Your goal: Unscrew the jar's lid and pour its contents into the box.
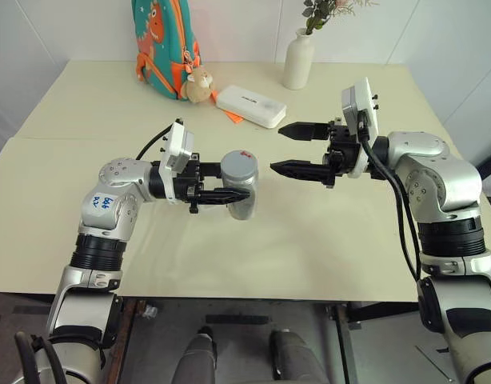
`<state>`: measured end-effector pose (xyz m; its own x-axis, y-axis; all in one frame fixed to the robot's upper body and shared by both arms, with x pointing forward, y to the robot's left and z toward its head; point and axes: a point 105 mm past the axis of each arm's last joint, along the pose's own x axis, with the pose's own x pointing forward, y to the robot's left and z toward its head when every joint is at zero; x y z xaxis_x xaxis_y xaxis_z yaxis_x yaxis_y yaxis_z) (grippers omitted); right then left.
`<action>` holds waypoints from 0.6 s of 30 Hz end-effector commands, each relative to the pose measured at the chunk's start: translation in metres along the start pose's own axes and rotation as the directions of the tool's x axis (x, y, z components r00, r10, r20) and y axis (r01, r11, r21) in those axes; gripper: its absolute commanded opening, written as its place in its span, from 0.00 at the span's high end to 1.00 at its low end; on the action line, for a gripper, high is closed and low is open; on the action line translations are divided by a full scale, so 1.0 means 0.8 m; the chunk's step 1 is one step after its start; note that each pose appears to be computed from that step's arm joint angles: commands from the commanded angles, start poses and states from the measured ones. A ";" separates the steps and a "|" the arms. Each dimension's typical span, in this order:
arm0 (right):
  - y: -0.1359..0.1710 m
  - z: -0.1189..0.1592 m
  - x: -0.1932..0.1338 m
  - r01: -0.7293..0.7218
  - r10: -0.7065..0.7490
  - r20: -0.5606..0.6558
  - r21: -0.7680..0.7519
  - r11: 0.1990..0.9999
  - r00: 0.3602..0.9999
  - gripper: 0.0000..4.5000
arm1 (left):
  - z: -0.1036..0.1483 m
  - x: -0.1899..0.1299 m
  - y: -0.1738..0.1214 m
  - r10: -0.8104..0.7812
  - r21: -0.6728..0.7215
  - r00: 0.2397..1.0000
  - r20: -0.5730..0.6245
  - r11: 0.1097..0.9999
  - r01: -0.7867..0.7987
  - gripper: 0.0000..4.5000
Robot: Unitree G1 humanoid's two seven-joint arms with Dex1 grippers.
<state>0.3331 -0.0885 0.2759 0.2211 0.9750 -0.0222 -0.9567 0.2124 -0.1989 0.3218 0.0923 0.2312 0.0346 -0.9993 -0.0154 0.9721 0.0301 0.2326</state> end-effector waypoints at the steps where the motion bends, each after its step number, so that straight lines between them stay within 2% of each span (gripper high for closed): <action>1: 0.025 0.027 0.007 -0.088 0.090 0.074 -0.030 0.996 0.993 0.00 | 0.017 0.001 0.000 -0.008 0.064 1.000 0.007 0.998 0.008 0.56; 5: 0.041 0.037 0.025 -0.138 0.141 0.097 -0.039 0.990 0.985 0.00 | 0.017 0.000 0.001 -0.004 0.067 1.000 0.004 0.998 0.004 0.56; 9: 0.053 0.034 0.057 -0.170 0.174 0.061 -0.065 0.983 0.983 0.00 | 0.016 0.003 0.002 -0.008 0.065 1.000 0.002 0.998 0.008 0.56; 18: 0.049 0.023 0.089 -0.141 0.143 0.021 -0.083 0.987 0.989 0.00 | 0.017 0.009 0.000 -0.020 0.066 1.000 0.015 0.998 0.019 0.56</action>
<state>0.3096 -0.0114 0.2710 0.0712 0.9959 -0.0554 -0.9750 0.0578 -0.2145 0.3222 0.0875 0.2301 0.0287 -0.9995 -0.0125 0.9721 0.0250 0.2330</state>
